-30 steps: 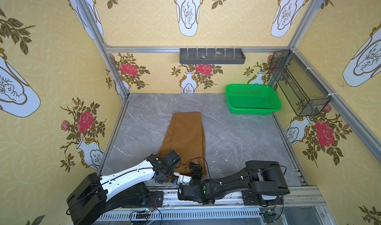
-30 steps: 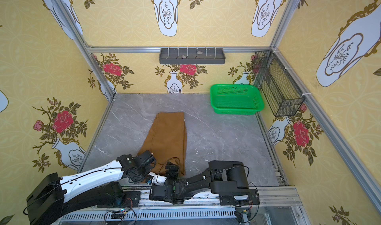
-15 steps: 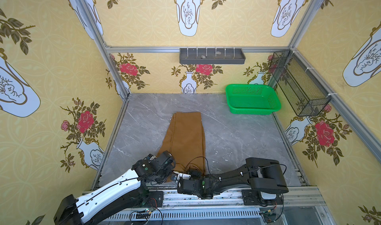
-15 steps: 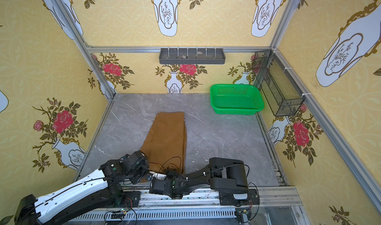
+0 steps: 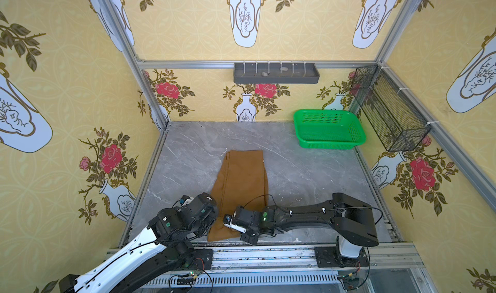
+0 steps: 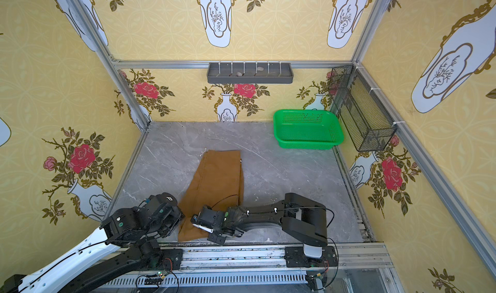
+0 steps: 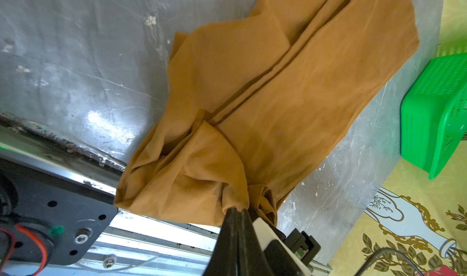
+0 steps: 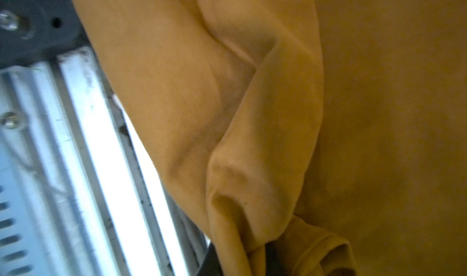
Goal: Roll up the long pants
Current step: Roll the long pant at the center of the board.
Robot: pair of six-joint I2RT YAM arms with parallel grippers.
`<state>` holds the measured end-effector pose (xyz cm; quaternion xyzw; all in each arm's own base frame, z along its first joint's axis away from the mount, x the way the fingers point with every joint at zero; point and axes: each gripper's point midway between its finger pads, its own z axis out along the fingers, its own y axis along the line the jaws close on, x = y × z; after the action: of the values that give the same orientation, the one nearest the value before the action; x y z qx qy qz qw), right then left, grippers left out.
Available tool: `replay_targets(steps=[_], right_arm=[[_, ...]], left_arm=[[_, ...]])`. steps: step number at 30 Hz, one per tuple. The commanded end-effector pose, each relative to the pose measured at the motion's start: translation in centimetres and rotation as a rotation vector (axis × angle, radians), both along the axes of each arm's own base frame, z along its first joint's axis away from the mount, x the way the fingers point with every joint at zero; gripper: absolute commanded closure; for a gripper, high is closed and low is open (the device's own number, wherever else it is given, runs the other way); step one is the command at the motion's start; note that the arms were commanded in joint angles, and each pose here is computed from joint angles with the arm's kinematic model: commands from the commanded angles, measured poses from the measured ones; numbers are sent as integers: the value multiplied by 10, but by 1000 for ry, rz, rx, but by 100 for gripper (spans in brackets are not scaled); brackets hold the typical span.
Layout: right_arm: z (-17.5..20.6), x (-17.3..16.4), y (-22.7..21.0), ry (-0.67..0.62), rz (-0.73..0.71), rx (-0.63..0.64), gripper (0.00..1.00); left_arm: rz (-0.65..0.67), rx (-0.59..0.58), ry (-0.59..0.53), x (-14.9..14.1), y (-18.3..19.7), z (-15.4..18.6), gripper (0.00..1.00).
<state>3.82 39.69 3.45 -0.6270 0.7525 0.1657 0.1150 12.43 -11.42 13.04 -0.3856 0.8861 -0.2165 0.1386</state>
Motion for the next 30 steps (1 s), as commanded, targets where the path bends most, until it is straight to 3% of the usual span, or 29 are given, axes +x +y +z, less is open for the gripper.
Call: replay_targets(steps=[1, 8, 13, 21, 26, 30], right_arm=[[20, -37, -8, 314, 44, -8, 100], [66, -1, 0, 573, -52, 173, 100], [67, 37, 7, 729, -126, 257, 100], [40, 48, 21, 860, -132, 227, 99], [10, 51, 14, 875, -180, 175, 99], [-4, 61, 9, 872, -235, 148, 98]], left_arm=[[-1, 48, 1, -3, 11, 2, 91], [-13, 46, 16, -4, 8, -1, 91], [-30, 11, 15, -2, -2, -4, 91], [-46, 9, -4, 6, -11, 5, 91], [-88, -34, -51, 18, -30, 21, 90], [-143, -46, -4, 21, -52, 6, 93]])
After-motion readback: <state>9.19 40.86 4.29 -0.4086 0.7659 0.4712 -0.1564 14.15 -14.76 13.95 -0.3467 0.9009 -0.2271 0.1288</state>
